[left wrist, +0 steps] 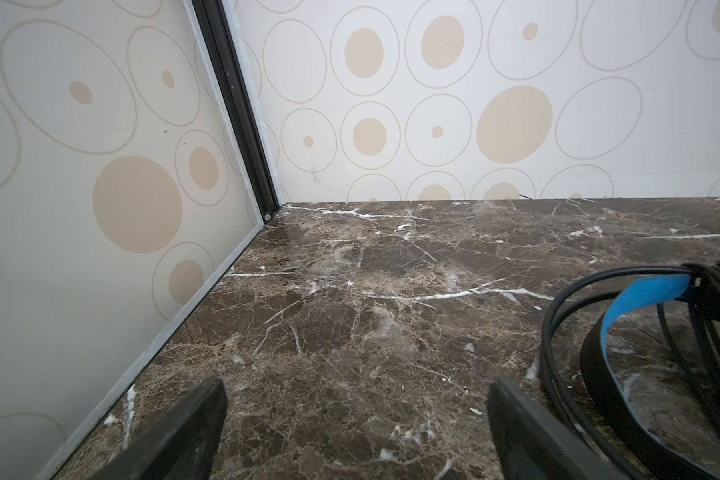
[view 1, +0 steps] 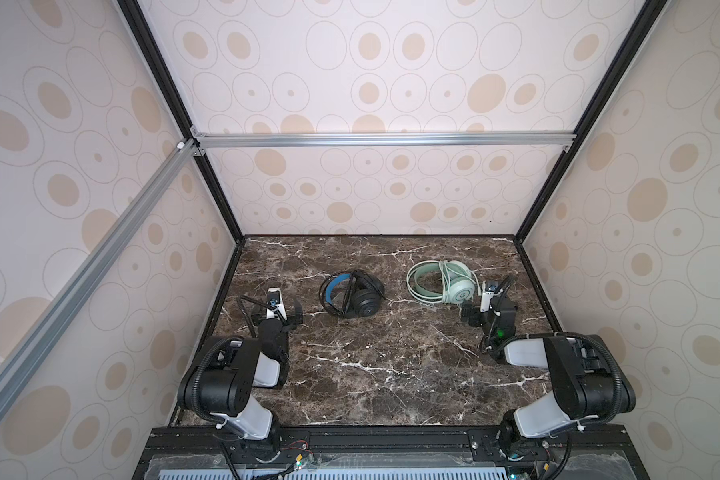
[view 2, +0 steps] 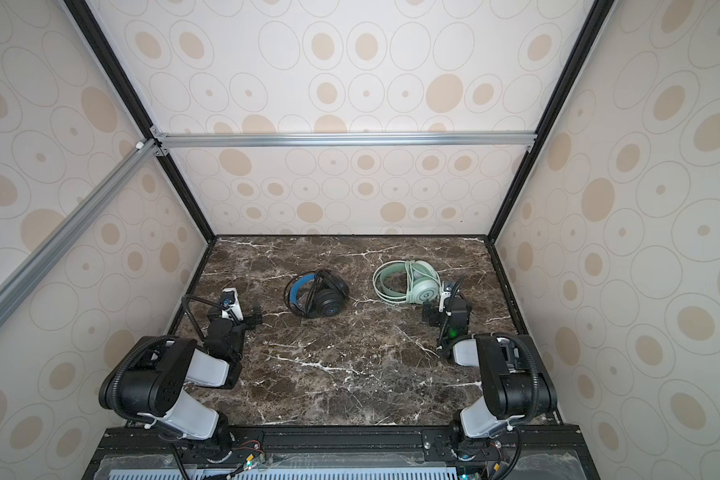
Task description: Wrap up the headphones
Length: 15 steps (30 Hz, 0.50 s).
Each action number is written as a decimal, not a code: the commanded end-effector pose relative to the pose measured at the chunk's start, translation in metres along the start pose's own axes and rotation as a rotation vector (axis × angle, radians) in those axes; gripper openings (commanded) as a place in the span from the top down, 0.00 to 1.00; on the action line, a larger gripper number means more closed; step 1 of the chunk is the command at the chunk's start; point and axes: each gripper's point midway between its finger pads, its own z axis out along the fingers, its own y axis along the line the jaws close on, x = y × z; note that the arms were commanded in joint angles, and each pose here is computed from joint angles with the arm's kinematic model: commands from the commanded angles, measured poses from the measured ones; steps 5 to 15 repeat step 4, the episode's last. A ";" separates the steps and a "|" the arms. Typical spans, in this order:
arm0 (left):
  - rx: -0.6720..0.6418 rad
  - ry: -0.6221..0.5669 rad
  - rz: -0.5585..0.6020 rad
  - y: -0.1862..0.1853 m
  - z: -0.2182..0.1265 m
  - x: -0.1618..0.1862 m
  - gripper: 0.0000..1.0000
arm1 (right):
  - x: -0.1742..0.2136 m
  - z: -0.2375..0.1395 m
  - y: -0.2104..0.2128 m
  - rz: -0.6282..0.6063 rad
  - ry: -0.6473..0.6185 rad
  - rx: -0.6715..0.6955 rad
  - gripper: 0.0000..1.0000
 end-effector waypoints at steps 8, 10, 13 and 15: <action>0.004 -0.028 -0.013 0.001 0.003 -0.009 0.02 | -0.013 -0.001 0.003 -0.006 -0.047 -0.010 0.00; 0.004 -0.028 -0.013 0.001 0.003 -0.009 0.02 | -0.013 -0.001 0.003 -0.006 -0.047 -0.010 0.00; 0.004 -0.028 -0.013 0.001 0.003 -0.009 0.02 | -0.013 -0.001 0.003 -0.006 -0.047 -0.010 0.00; 0.004 -0.028 -0.013 0.001 0.003 -0.009 0.02 | -0.013 -0.001 0.003 -0.006 -0.047 -0.010 0.00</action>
